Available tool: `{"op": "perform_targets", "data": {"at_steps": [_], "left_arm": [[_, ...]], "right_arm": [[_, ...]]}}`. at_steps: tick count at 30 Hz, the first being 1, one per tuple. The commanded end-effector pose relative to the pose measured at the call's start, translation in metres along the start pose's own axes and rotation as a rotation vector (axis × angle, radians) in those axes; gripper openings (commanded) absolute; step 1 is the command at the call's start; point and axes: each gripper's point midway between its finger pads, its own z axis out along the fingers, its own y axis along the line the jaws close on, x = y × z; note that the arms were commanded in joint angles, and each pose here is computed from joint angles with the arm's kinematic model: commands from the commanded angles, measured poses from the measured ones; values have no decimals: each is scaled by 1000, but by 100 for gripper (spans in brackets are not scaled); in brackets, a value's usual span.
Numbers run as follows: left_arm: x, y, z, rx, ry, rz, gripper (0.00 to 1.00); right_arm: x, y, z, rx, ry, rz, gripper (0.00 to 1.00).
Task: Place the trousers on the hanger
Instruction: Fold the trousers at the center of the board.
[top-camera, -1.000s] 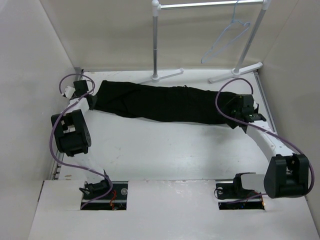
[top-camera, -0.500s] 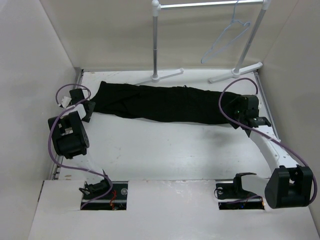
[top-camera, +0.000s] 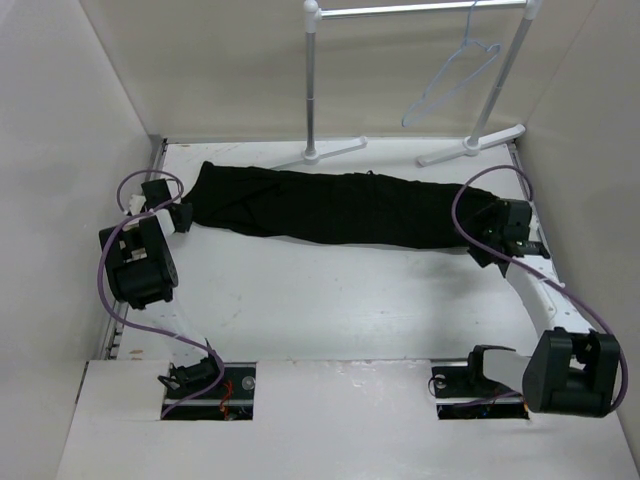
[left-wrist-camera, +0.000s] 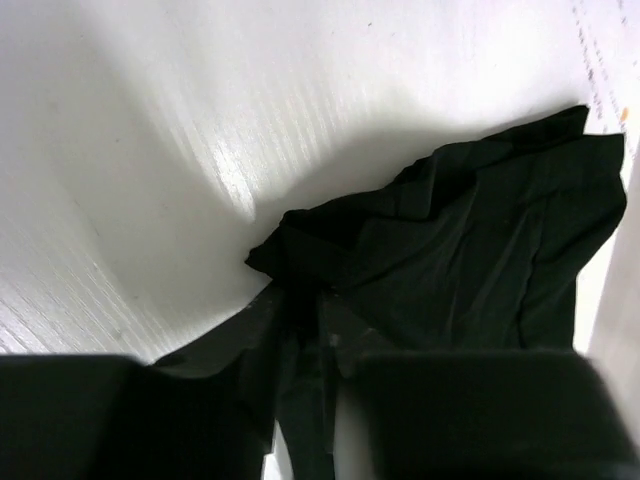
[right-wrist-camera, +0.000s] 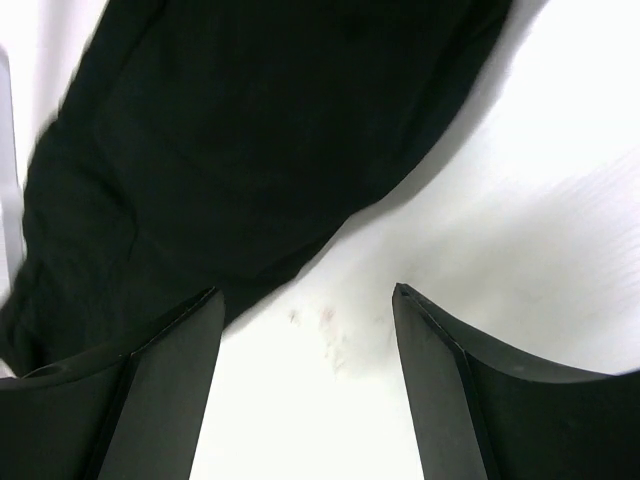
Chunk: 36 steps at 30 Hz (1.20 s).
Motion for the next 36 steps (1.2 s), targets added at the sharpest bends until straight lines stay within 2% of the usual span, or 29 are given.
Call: {"op": "perform_targets", "data": {"at_steps": [1,6,9,14,20,22,25,27,30,32,36], "left_arm": [[-10,-4,-2,12,-24,-39,10],[-42,-25,-20,47,-112,-47,5],[-50,-35,-25,64,-123,-47,4],[-53,-33,-25,59,-125,-48,4],[-57,-24,-22,49,-120,-62,3],[-58,-25,-22,48,-122,-63,3],[-62,-27,-21,48,-133,-63,2],[-64,-27,-21,45,-133,-66,1],[-70,-25,-22,31,-146,-65,0],[-75,-21,-26,18,-161,-63,0],[-88,3,-44,-62,-210,-53,0]], "right_arm": [[-39,-17,8,36,-99,87,74],[-90,-63,28,170,-158,229,78],[-109,-67,41,162,-177,253,78],[-113,-71,70,179,-133,227,79],[-109,-72,92,164,-91,255,75],[-109,-72,101,172,-77,288,69],[-121,-68,110,179,-92,299,47],[-125,-62,114,182,-87,296,37],[-132,-57,120,208,-108,286,11],[-136,-60,115,233,-132,298,4],[-142,-69,80,267,-213,307,1]]}}
